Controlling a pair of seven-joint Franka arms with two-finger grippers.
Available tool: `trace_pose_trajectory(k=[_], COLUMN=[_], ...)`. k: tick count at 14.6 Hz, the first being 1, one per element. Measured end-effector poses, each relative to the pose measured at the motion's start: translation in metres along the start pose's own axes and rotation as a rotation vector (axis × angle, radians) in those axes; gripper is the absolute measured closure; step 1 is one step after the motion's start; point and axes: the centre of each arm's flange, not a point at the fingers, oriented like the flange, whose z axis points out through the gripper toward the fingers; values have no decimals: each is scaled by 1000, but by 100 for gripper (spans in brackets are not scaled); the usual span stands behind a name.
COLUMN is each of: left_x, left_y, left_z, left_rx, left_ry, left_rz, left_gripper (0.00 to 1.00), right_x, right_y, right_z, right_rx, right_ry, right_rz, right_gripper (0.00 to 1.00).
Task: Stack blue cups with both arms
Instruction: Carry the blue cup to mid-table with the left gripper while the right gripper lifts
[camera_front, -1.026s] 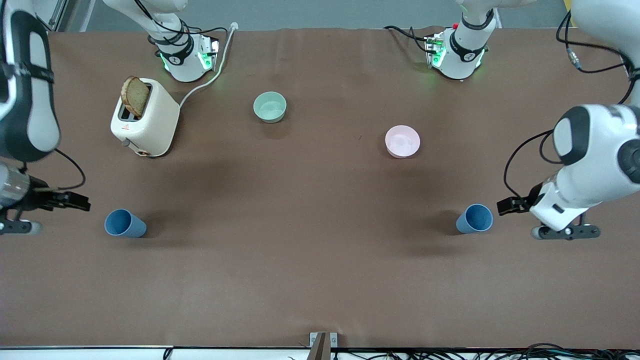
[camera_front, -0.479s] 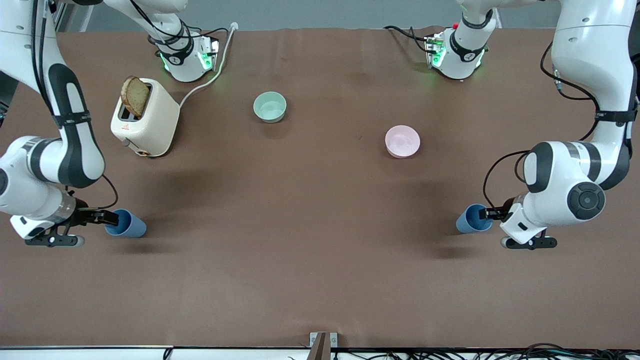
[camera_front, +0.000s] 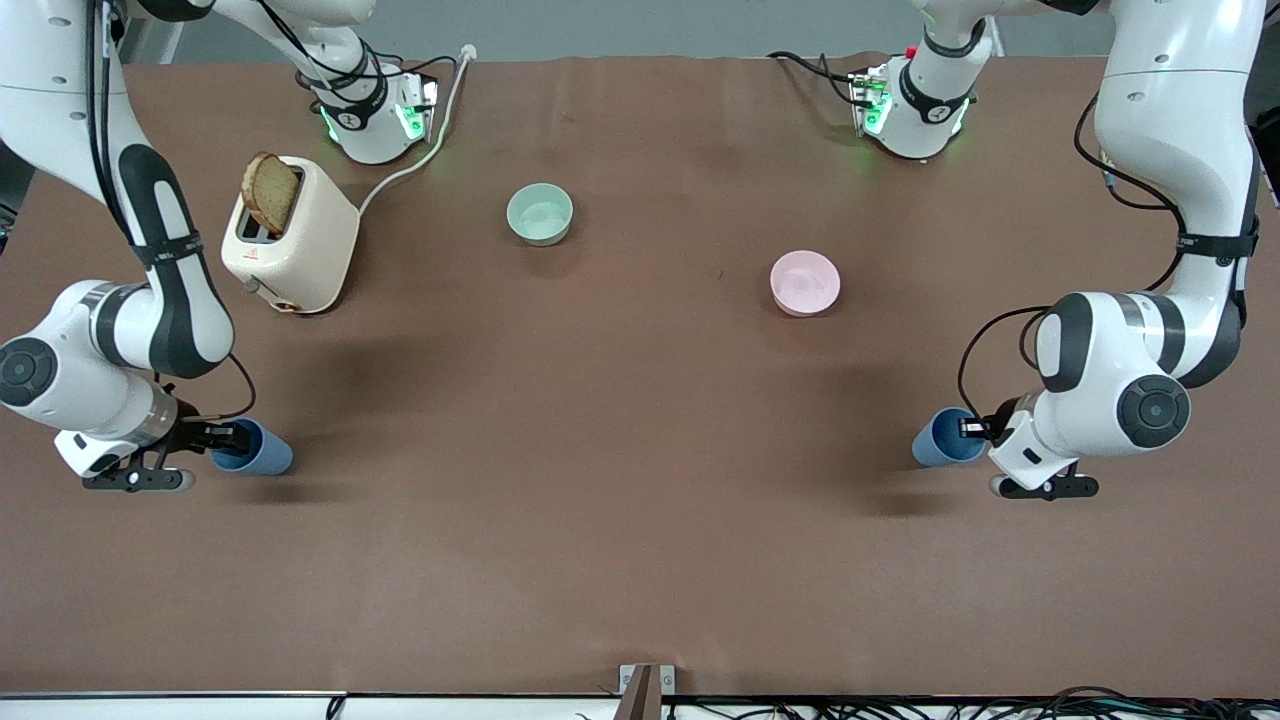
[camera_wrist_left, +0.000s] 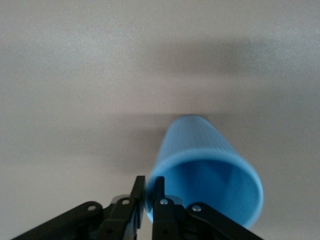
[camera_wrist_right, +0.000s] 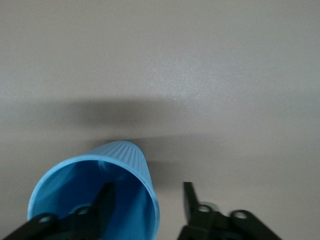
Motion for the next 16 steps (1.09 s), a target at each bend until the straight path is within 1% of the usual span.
trace_pose_trajectory(k=[1,2,3,5,6,7,8,10,12,14,16], left_x=[0,1,1,-2,-6,-13,-23,-50,-82,-114,-139], left_y=[2,6,11,32,56,86,122,201,270,329,374], left_z=[-1,-6,-11,-27,-37,-48,-58,-72,-71,-58,-43], left_rx=[-5,-13,-14,-30,-53,-79,-101,-138,-140,-127,-128], left_ry=[1,9,16,26,28,30,31,19,-3,-18,-25], left_rz=[0,3,5,8,-2,-24,-55,-127,-172,-212,-262], left_gripper=[92,94,95,95,95,95,95,95,95,95,95], right_x=[0,1,1,2,2,2,3,11,25,41,52], right_y=[0,0,0,1,1,2,3,7,10,11,2], right_z=[2,4,4,3,3,3,2,-11,-40,-82,-123], right_rx=[11,19,25,27,27,27,26,20,23,31,38], right_ry=[2,3,4,7,8,10,12,34,31,25,35], right_rz=[11,17,21,13,1,-13,-28,-42,-45,-36,-7], right_gripper=[52,53,59,81,94,96,96,96,96,96,96])
